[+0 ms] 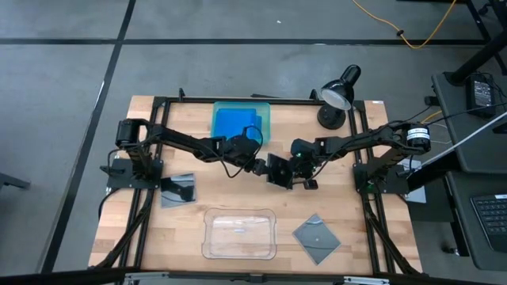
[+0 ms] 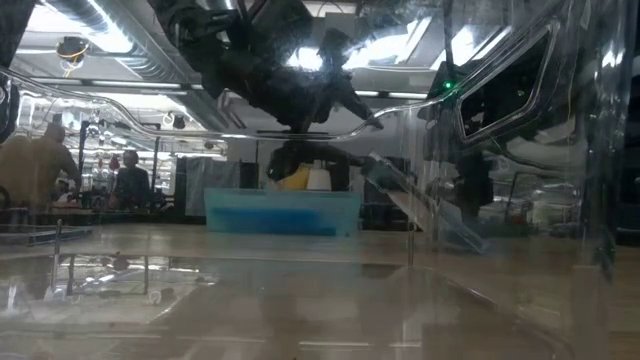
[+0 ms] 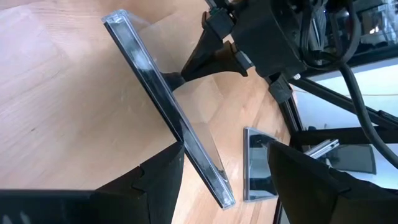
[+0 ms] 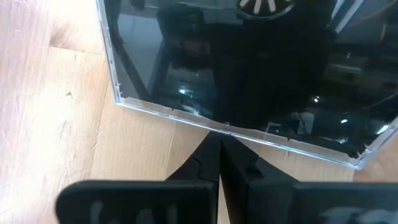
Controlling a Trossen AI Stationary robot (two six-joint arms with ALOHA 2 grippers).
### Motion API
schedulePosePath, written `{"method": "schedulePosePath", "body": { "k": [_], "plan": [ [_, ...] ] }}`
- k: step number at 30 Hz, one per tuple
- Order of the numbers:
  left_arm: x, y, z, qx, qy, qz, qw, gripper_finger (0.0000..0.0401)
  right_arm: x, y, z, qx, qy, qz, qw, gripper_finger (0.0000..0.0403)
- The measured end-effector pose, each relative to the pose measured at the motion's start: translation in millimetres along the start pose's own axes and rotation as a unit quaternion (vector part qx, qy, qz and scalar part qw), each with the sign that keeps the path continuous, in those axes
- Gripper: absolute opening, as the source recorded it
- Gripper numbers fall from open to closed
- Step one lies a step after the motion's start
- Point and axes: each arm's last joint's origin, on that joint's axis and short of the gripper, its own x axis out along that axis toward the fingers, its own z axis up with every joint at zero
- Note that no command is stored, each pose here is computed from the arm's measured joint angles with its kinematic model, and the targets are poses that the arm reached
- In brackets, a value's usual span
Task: Pick & place jewel cases by type
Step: Put the top black cd case into the transparent bin
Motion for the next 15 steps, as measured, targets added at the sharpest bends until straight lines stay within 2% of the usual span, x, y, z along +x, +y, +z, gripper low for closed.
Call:
{"method": "schedulePosePath", "body": {
  "k": [5, 15],
  "plan": [
    [1, -8, 5, 0.011, -0.005, -0.012, 1.000, 0.0223, 0, 0, 0, -0.005, 0.000, 0.000, 1.000, 0.0010],
    [0, -10, 10, 0.015, -0.008, -0.007, 1.000, 0.0223, 0, 0, 0, -0.009, 0.000, 0.000, 1.000, 0.0010]
  ]
}}
